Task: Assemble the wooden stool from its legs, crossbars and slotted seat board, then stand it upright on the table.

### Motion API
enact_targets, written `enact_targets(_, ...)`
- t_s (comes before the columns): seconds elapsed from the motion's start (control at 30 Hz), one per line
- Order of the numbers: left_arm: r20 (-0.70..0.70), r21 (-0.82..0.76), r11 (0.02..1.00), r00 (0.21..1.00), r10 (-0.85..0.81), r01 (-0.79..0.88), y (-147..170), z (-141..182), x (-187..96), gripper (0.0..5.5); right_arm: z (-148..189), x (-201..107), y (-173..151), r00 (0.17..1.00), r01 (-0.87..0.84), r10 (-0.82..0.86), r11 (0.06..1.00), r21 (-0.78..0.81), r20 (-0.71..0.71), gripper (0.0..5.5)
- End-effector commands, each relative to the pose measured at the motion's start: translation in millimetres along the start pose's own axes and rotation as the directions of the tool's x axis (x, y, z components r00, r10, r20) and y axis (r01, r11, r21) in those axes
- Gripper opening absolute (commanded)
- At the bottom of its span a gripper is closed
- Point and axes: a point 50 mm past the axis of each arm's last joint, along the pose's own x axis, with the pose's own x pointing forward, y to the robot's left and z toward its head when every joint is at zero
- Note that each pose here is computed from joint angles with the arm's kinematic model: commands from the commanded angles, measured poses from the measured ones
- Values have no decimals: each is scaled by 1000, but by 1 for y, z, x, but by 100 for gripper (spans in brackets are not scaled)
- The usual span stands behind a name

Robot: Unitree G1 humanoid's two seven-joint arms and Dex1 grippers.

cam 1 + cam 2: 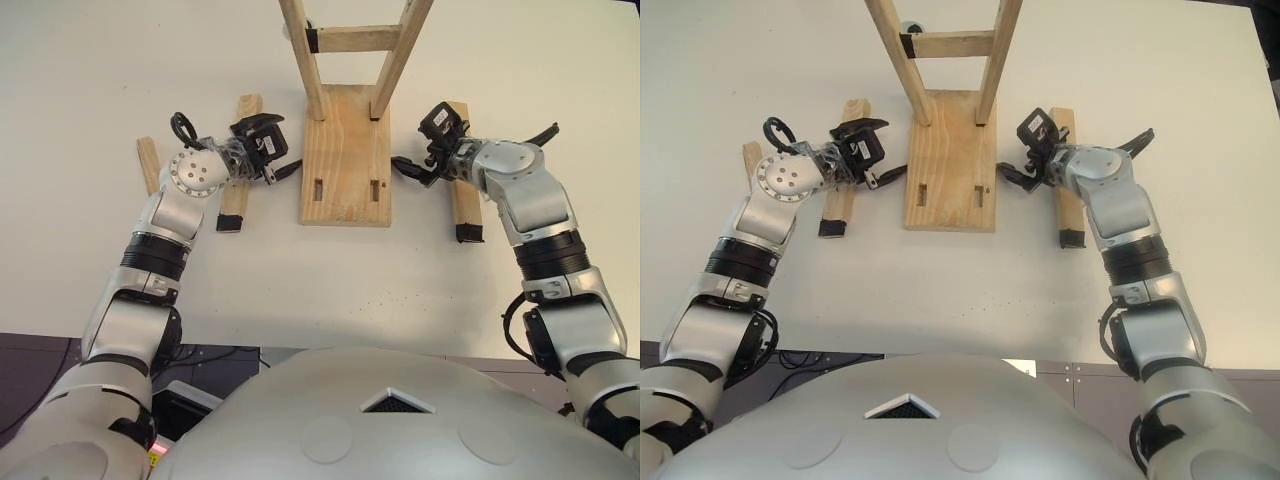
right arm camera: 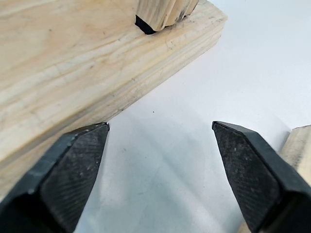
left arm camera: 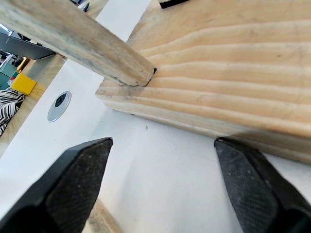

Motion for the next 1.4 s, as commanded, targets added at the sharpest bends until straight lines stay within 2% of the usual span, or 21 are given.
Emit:
enact_targets(0.03, 79, -123, 988, 991, 107, -97, 8, 5, -29, 387, 25, -13, -6, 994, 8, -7, 1000, -7, 111, 392)
enact_targets(0.1, 141, -333, 911, 942, 303, -244, 28, 10, -63, 387, 30, -25, -14, 989, 52, -52, 999, 1, 138, 392)
enact_targets(0.17, 78, -557, 733, 854, 515, -391, 41, -5, -101, 387, 30, -36, -17, 984, 85, -87, 996, 17, 154, 392)
enact_targets(0.2, 15, -616, 655, 824, 566, -438, 42, -17, -116, 387, 28, -39, -17, 983, 94, -97, 995, 27, 155, 392)
enact_targets(0.3, -158, -635, 537, 775, 612, -554, 30, -49, -144, 387, 19, -45, -14, 984, 109, -115, 993, 52, 138, 392)
enact_targets(0.4, -308, -668, 423, 745, 592, -612, 5, -70, -153, 387, 14, -48, -13, 985, 114, -120, 992, 57, 124, 392)
enact_targets(0.57, -498, -672, 265, 687, 529, -692, -35, -81, -143, 387, 13, -49, -12, 988, 104, -110, 993, 51, 113, 392)
enact_targets(0.67, -578, -669, 191, 664, 474, -718, -49, -87, -141, 387, 12, -48, -10, 989, 95, -100, 994, 49, 108, 392)
enact_targets(1.0, -628, -693, 142, 688, 364, -707, -70, -85, -128, 237, 11, -46, -7, 991, 81, -87, 995, 54, 106, 392)
enact_targets(1.23, -631, -686, 141, 680, 373, -714, -68, -85, -128, 143, 16, -50, -9, 986, 84, -93, 994, 72, 139, 392)
enact_targets(1.3, -624, -683, 149, 678, 389, -715, -64, -83, -127, 125, 21, -54, -10, 980, 57, -71, 995, 79, 186, 392)
enact_targets(1.4, -517, -692, 195, 666, 538, -695, -40, -67, -127, 125, 38, -71, 1, 934, -135, 74, 979, 154, 348, 392)
